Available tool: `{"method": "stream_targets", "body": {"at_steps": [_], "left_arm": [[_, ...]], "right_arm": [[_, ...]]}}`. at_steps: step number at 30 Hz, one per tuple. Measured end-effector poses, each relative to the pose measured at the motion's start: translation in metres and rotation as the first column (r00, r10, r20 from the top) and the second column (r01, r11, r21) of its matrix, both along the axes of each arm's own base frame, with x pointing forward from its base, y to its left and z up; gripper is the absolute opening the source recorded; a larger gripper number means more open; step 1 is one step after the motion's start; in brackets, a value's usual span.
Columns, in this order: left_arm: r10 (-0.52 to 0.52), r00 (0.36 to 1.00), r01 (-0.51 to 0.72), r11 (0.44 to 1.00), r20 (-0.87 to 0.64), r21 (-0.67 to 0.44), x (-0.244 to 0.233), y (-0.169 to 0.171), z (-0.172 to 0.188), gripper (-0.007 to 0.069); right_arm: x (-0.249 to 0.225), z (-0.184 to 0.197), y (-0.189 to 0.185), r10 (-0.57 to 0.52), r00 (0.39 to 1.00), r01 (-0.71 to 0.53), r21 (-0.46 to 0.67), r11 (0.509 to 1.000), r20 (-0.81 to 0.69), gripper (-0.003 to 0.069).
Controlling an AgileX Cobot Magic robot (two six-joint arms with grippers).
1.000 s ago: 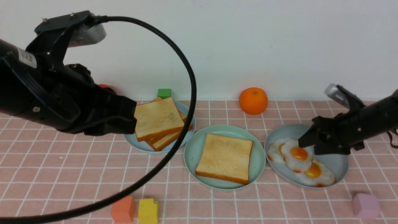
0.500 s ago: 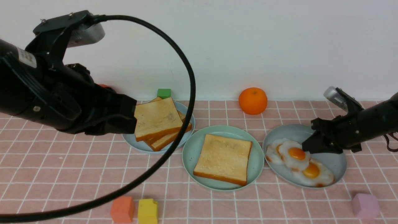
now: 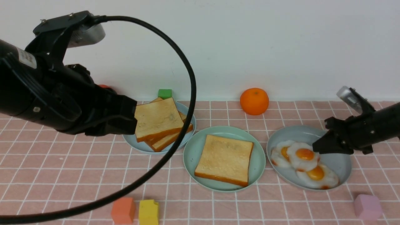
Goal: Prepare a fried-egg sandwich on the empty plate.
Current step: Use the right arm to place the fried egg on the slice of bread in the middle
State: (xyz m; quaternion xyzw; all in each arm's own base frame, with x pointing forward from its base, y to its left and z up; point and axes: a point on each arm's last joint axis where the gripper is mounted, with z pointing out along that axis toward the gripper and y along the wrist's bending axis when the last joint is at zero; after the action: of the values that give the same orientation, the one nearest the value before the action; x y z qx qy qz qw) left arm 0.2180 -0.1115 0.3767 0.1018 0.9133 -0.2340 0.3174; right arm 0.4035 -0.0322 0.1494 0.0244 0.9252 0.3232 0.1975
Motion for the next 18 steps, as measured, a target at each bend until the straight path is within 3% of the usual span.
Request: {"method": "stream_targets", "body": {"at_steps": [13, 18], "left_arm": [[0.000, 1.000, 0.000, 1.000, 0.000, 0.001, 0.000, 0.000, 0.000, 0.0184], [0.001, 1.000, 0.000, 1.000, -0.031, 0.013, 0.008, -0.003, -0.009, 0.0185]], "right_arm": [[0.002, 0.011, 0.004, 0.005, 0.998, -0.011, 0.108, 0.994, 0.058, 0.0059], [0.005, 0.017, 0.031, 0.035, 0.996, -0.046, 0.155, 0.987, 0.077, 0.0059]]}}
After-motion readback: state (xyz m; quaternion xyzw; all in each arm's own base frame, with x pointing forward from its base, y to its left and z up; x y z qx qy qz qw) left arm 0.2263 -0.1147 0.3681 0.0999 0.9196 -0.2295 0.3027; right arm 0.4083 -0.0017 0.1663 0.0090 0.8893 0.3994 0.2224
